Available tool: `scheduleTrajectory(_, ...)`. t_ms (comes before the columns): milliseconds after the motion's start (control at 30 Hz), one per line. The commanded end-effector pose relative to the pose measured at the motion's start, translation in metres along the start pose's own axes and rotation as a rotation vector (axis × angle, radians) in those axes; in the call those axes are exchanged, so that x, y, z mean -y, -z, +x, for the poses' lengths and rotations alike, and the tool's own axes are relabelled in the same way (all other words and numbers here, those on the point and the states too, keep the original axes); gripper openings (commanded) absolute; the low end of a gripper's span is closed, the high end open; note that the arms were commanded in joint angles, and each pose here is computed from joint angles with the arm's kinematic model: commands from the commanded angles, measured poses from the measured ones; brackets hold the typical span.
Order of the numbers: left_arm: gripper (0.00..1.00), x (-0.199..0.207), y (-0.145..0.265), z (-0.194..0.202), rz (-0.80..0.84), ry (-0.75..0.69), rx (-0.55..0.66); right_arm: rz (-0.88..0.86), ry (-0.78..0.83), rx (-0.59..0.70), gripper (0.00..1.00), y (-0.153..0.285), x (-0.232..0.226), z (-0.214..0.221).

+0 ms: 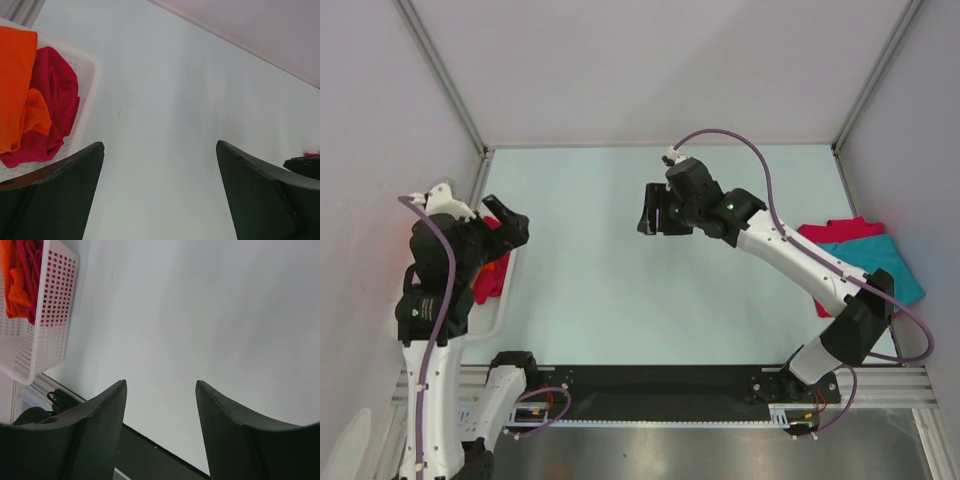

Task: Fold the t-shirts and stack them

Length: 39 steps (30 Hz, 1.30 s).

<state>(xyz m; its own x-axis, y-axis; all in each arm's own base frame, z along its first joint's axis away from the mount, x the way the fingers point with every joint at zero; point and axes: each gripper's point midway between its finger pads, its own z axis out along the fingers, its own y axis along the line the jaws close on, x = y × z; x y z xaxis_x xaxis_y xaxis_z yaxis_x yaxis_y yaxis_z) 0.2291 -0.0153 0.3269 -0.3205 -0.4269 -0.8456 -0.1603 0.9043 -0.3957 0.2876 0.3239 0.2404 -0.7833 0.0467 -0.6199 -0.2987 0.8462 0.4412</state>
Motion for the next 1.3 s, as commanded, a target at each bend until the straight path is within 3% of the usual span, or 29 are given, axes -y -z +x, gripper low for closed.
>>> scheduleTrajectory(0,0.99,0.005,-0.018,-0.004,0.006,-0.008,-0.025,-0.050,0.047,0.037,0.63,0.008,-0.008,-0.023)
scheduleTrajectory(367,1.00,0.007,-0.088,0.011,-0.020,-0.062,-0.246,-0.119,0.019,0.018,0.63,0.003,0.000,-0.012)
scheduleTrajectory(467,1.00,-0.010,-0.102,0.019,-0.112,-0.107,-0.320,-0.140,0.001,0.016,0.63,0.002,0.002,-0.014)
scheduleTrajectory(633,1.00,-0.065,-0.117,0.031,-0.401,-0.175,-0.407,-0.142,-0.013,0.002,0.63,0.000,0.008,-0.008)
scheduleTrajectory(700,1.00,-0.080,-0.123,0.048,-0.444,-0.159,-0.486,-0.140,-0.018,0.000,0.63,0.001,0.010,-0.007)
scheduleTrajectory(900,0.99,-0.096,-0.131,0.085,-0.462,-0.114,-0.568,-0.136,-0.026,0.016,0.63,0.008,0.018,-0.010)
scheduleTrajectory(1033,1.00,-0.105,-0.129,0.136,-0.461,-0.053,-0.684,-0.132,-0.025,0.027,0.63,0.012,0.021,-0.013)
scheduleTrajectory(1267,1.00,-0.110,-0.133,0.175,-0.454,0.011,-0.746,-0.130,-0.031,0.032,0.63,0.013,0.028,-0.013)
